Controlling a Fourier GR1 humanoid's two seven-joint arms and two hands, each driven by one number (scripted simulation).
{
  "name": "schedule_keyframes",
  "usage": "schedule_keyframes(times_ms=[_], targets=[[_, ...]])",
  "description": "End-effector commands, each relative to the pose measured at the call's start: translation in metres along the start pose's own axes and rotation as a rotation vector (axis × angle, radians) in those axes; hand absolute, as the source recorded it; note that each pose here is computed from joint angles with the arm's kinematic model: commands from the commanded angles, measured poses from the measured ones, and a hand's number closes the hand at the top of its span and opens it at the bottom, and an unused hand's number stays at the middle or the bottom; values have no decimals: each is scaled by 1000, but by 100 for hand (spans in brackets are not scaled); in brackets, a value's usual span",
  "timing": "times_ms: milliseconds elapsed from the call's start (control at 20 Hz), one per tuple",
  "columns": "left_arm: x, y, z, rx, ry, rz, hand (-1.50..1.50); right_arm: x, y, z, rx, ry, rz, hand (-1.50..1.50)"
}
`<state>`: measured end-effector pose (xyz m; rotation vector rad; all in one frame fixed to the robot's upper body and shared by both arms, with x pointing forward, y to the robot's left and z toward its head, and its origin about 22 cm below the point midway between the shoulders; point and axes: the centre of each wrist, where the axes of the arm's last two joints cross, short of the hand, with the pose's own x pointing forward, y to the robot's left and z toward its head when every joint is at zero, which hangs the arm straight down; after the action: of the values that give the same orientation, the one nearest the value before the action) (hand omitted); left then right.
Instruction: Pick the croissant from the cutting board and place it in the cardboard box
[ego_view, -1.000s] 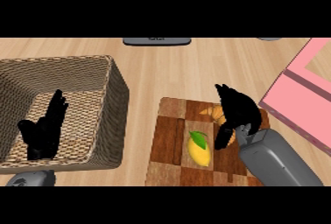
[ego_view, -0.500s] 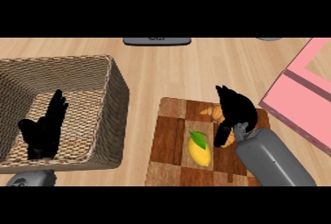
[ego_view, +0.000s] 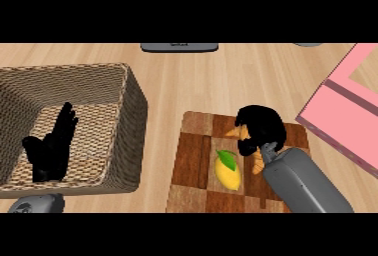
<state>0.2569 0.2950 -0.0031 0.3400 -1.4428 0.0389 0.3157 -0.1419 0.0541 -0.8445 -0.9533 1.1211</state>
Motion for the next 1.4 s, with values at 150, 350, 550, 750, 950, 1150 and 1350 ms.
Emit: schedule_keyframes(times_ms=[150, 350, 550, 750, 950, 1150, 1350], targets=[[-21, -4, -2, -1, 63, 27, 0, -1, 20, 19, -52, 18, -6, 150], [-14, -21, 14, 17, 86, 32, 0, 5, 56, 76, 10, 121, -45, 150], [-19, -19, -5, 15, 59, 27, 0, 7, 42, 103, -33, 105, -23, 150], [-6, -33, 2, -15, 68, 26, 0, 10, 14, 122, -159, 76, -20, 150], [-12, -13, 1, -3, 64, 17, 0, 13, -5, 171, -261, 24, -33, 150], [-13, -11, 7, 7, 61, 18, 0, 10, -39, 203, -396, 2, -98, 150], [-28, -11, 10, 0, 68, 21, 0, -3, -67, 231, -512, 9, -147, 150]])
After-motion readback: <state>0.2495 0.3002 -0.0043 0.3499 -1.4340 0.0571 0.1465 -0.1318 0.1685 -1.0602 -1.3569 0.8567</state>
